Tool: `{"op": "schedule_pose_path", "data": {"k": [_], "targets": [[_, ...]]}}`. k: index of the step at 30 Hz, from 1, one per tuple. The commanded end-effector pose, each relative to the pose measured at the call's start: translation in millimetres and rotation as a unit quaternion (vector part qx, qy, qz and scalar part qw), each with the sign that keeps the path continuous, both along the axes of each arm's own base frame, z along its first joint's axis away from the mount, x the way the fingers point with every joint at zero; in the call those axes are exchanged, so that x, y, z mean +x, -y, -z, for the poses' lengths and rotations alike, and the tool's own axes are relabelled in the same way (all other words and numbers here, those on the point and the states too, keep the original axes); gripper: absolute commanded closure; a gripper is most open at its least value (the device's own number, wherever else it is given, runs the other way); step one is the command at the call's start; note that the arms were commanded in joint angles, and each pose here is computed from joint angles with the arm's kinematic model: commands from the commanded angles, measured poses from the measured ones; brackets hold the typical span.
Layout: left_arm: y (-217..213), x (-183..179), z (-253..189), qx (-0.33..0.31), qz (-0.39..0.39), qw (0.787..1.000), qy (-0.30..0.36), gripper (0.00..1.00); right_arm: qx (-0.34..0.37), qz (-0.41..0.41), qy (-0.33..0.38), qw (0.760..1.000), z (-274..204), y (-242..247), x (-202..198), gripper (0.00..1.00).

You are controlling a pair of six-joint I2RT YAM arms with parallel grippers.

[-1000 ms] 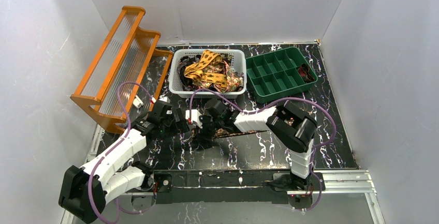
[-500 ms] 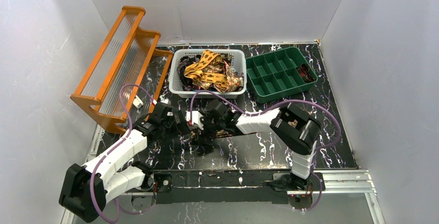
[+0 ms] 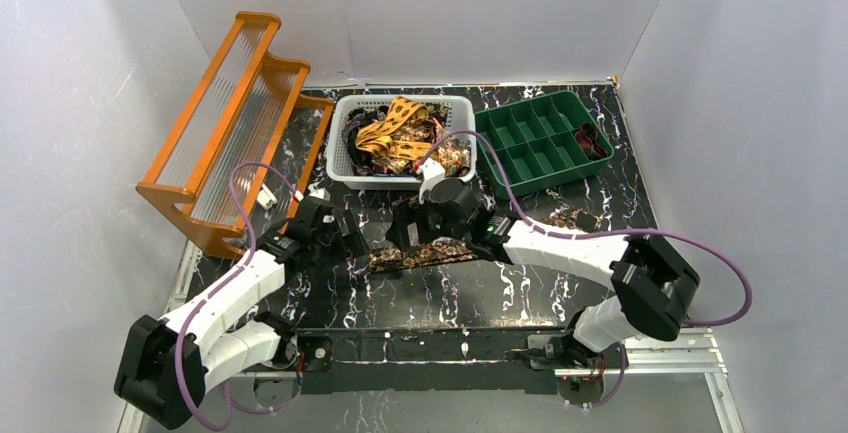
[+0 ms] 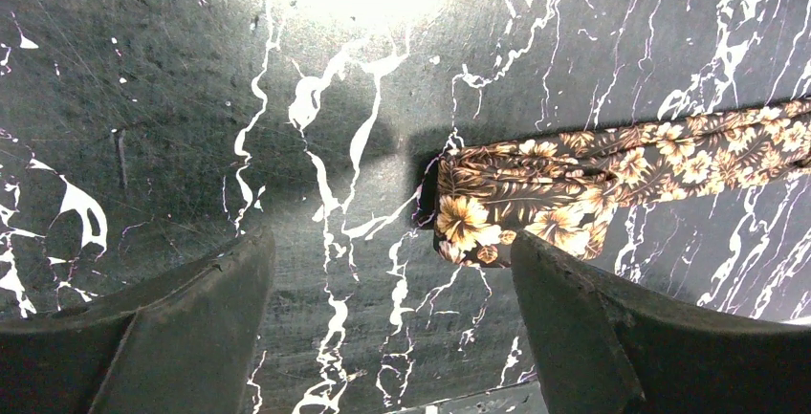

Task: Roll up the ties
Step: Roll the tie into the bin.

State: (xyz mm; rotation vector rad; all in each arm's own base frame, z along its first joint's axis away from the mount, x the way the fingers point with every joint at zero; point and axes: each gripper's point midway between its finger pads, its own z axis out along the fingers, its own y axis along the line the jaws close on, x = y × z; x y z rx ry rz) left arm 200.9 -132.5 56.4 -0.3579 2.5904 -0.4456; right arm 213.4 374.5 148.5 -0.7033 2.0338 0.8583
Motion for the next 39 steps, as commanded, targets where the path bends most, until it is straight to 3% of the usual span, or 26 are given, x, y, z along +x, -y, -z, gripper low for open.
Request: {"op": "schedule_pose_path", "data": {"k": [1, 5, 12, 19, 34, 39], "targets": [[-7, 0, 0, 0.002, -0.023, 1.0, 0.009, 0.1, -0.004, 0.141, -0.229, 0.963, 48, 19, -26, 0.01], [-11, -1, -2, 0.005, -0.027, 1.0, 0.013, 0.1, 0.019, 0.127, -0.281, 0.951, 55, 3, -36, 0.07], [-10, -4, 0, 0.002, -0.023, 1.0, 0.008, 0.1, 0.006, 0.127, -0.309, 0.943, 67, -17, -31, 0.25], [-8, -7, 1, -0.004, -0.018, 1.0, 0.006, 0.1, -0.011, 0.153, -0.311, 0.938, 80, -14, -24, 0.35], [-6, -10, 8, -0.009, -0.013, 1.0, -0.003, 0.1, 0.008, 0.144, -0.325, 0.935, 80, -21, -14, 0.42], [-5, -11, 11, -0.009, -0.012, 1.0, -0.006, 0.09, 0.014, 0.137, -0.326, 0.935, 73, -24, -15, 0.36]]}}
